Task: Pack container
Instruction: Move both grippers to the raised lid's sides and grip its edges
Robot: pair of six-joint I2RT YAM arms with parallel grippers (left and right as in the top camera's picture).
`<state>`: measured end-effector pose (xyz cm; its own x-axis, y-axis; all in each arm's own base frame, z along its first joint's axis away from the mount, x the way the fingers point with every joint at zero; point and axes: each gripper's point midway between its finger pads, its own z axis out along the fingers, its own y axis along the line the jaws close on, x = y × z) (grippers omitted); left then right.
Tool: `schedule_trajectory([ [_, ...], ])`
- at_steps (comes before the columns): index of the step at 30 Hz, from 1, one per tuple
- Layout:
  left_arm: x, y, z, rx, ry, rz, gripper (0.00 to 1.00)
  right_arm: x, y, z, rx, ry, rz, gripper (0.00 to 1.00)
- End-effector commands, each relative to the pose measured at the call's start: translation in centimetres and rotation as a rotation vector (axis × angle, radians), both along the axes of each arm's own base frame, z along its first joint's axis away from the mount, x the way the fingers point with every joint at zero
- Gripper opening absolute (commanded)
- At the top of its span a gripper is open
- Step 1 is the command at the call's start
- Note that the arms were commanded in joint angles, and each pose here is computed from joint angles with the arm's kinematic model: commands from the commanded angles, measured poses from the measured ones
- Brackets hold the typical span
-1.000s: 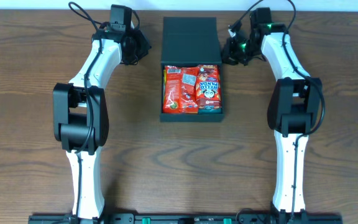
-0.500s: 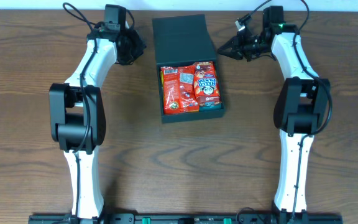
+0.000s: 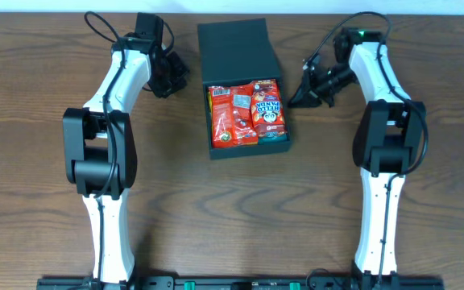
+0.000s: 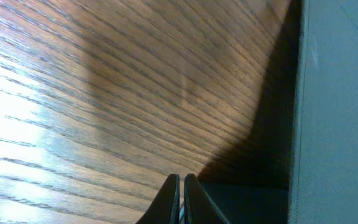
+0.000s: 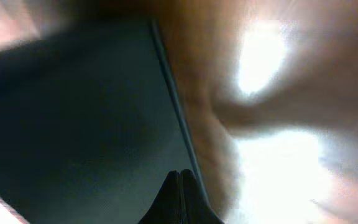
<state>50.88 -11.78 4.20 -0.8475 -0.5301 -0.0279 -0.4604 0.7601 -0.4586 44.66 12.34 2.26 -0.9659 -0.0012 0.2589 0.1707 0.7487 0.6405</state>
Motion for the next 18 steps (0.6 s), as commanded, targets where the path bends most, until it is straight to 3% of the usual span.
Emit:
schedule_trajectory([
  [1, 0.1, -1.1, 0.1, -0.017, 0.001, -0.012, 0.06, -1.6, 2.0, -0.1, -0.018, -0.041, 0.159, 0.02],
  [18, 0.0, -1.8, 0.1, -0.014, -0.007, -0.024, 0.06, -3.7, 5.3, 0.8, 0.045, -0.003, 0.230, 0.01],
])
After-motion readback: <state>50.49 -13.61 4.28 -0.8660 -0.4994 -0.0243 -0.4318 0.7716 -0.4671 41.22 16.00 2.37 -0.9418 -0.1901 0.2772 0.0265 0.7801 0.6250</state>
